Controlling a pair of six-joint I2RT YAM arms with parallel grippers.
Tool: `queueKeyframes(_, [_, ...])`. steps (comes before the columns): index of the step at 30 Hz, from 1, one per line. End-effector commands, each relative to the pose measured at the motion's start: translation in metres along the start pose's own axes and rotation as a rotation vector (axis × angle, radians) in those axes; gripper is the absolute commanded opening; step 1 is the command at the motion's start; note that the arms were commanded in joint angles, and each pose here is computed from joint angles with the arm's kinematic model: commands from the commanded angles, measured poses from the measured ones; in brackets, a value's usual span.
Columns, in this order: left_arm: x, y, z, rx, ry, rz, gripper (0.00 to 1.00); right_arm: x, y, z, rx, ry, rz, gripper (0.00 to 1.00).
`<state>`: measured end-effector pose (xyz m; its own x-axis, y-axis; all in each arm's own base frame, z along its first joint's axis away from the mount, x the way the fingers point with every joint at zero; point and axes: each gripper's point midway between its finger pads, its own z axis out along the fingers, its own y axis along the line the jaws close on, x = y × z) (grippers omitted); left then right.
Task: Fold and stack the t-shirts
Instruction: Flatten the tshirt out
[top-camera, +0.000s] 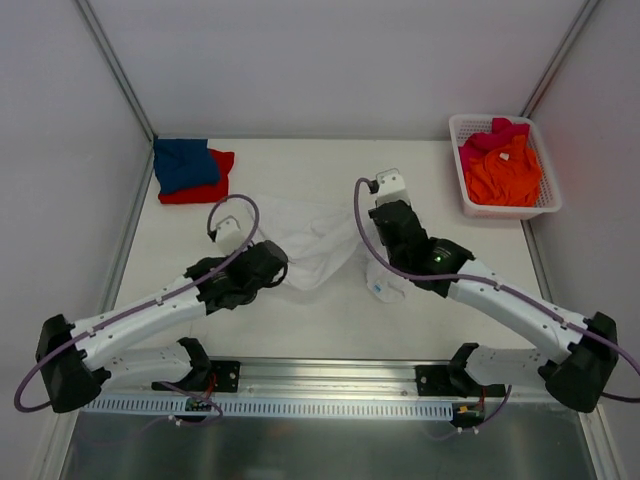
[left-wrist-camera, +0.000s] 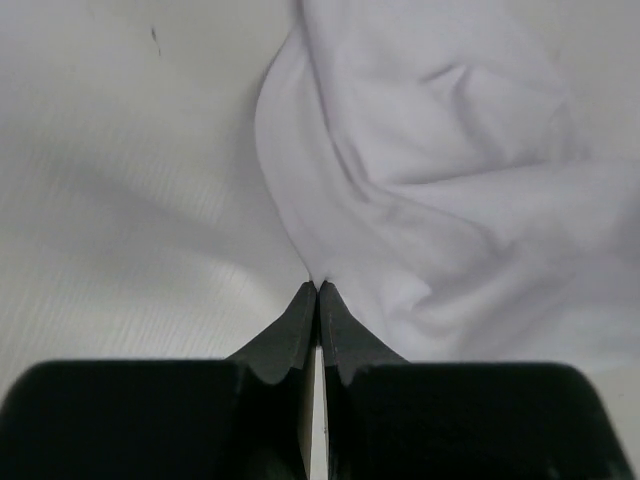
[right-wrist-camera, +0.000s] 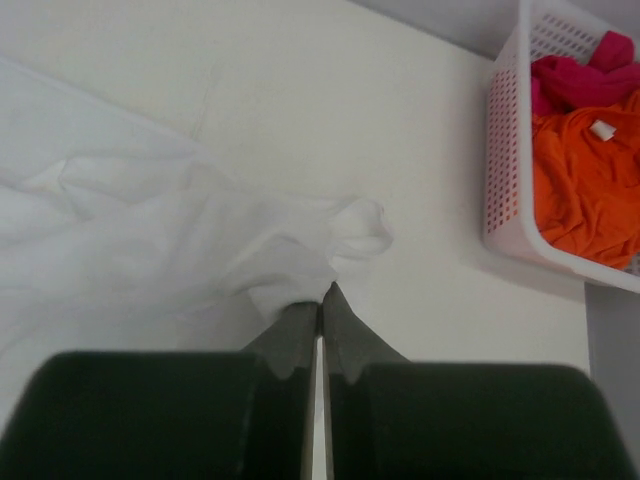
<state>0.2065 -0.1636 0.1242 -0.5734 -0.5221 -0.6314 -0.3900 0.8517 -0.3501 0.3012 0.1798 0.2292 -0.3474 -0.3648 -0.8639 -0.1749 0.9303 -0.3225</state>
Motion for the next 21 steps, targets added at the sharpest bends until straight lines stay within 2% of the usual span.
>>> queueKeyframes(1, [-0.069,0.000,-0.025,0.019,-0.172,0.039,0.00,-0.034,-0.038,-0.026,0.072,-0.087,0.058,0.00])
queueKeyframes(2, [-0.090,-0.004,-0.032,0.028,-0.207,0.004,0.00,-0.046,-0.049,-0.037,0.077,-0.122,0.077,0.00])
queueKeyframes(10, [-0.196,-0.009,-0.103,0.075,-0.450,-0.003,0.00,-0.099,-0.121,-0.096,0.179,-0.279,0.154,0.00])
queueKeyframes(18, [-0.273,0.018,-0.184,0.066,-0.687,-0.091,0.00,-0.137,-0.181,-0.149,0.268,-0.455,0.242,0.00])
queueKeyframes(21, [-0.297,0.027,-0.211,0.039,-0.761,-0.126,0.00,-0.152,-0.193,-0.156,0.297,-0.479,0.228,0.00])
